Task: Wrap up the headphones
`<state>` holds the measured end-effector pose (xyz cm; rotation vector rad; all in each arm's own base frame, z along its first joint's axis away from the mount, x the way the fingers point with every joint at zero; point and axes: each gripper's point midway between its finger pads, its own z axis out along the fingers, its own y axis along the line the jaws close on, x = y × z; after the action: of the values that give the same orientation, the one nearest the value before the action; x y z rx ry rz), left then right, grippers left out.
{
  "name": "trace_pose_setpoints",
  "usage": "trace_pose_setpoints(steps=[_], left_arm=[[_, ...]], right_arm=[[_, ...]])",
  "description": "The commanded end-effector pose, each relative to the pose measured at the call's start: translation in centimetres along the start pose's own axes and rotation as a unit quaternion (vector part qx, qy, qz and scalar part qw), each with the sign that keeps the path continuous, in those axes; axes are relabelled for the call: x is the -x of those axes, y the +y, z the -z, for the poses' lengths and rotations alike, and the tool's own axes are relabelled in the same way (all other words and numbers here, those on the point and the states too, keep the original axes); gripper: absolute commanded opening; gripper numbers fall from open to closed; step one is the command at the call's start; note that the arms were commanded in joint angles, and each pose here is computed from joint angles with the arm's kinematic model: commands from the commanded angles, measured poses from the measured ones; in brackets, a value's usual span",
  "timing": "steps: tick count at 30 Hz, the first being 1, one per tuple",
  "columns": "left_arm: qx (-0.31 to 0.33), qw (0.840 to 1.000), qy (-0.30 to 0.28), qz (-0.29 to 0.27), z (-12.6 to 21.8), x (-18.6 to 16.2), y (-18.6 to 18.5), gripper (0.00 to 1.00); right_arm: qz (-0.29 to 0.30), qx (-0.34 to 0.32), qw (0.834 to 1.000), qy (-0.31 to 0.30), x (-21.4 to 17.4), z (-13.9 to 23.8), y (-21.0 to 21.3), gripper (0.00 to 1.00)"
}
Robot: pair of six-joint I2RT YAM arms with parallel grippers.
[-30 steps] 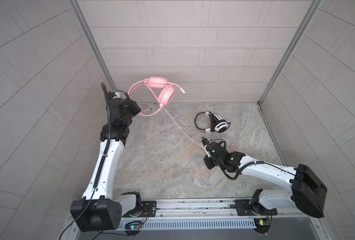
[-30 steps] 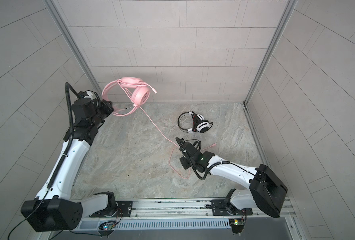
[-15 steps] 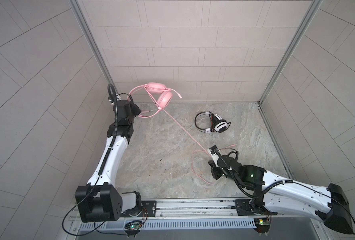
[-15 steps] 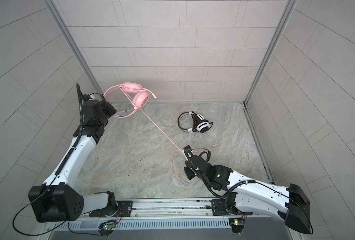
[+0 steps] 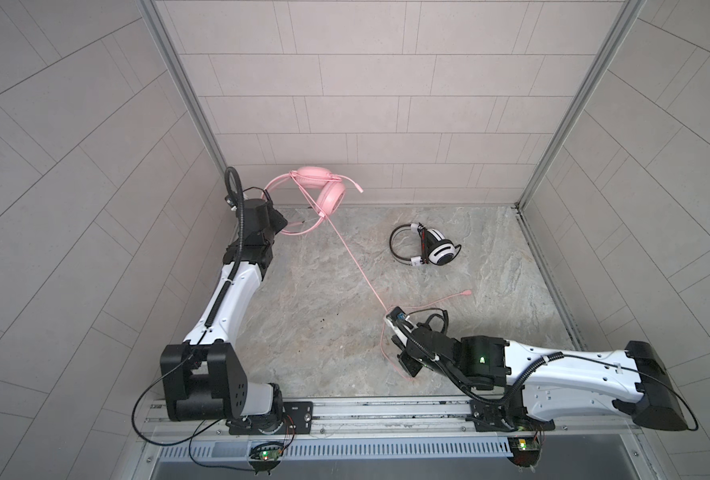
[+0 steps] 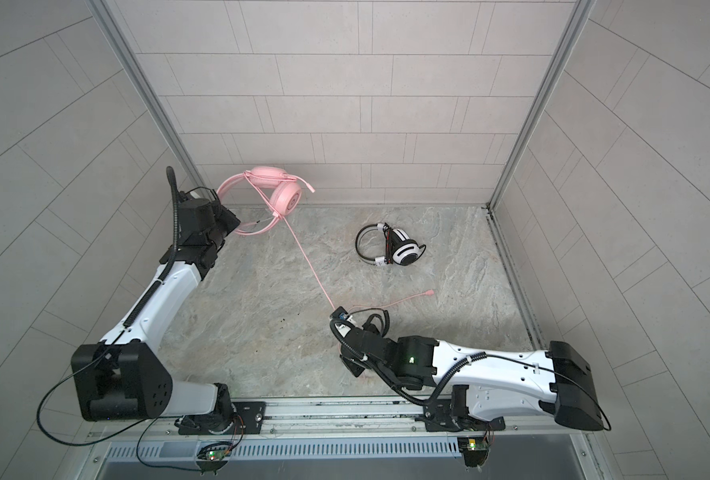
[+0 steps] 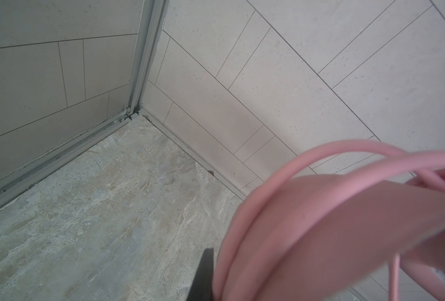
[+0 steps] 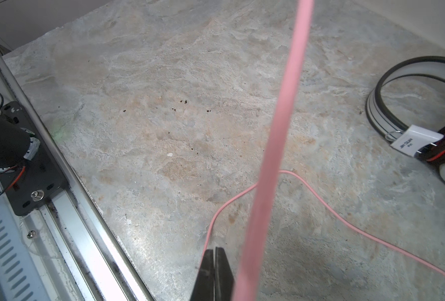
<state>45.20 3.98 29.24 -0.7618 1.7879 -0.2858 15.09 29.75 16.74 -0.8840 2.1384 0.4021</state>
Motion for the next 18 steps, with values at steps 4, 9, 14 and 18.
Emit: trace_pose_setpoints(steps=[4,9,14,18], left_arm=[[-0.04,0.996,-0.076,0.023,0.3,4.7,-3.2,0.0],[-0.016,0.999,-0.047,0.003,-0.6,2.4,-2.6,0.0],[-0.01,0.997,-0.01,-0.072,-0.4,-1.6,-3.9,0.0],[-0.016,0.992,0.028,-0.12,-0.8,-5.2,-5.1,0.0]], right_arm=[[0.051,0.037,0.998,-0.012,1.7,1.8,2.8,0.0],[0.071,0.047,0.996,-0.034,3.8,3.7,3.9,0.0],[0.092,0.043,0.991,-0.092,7.6,6.6,3.5,0.0],[0.103,0.015,0.985,-0.135,10.5,9.0,2.3,0.0]])
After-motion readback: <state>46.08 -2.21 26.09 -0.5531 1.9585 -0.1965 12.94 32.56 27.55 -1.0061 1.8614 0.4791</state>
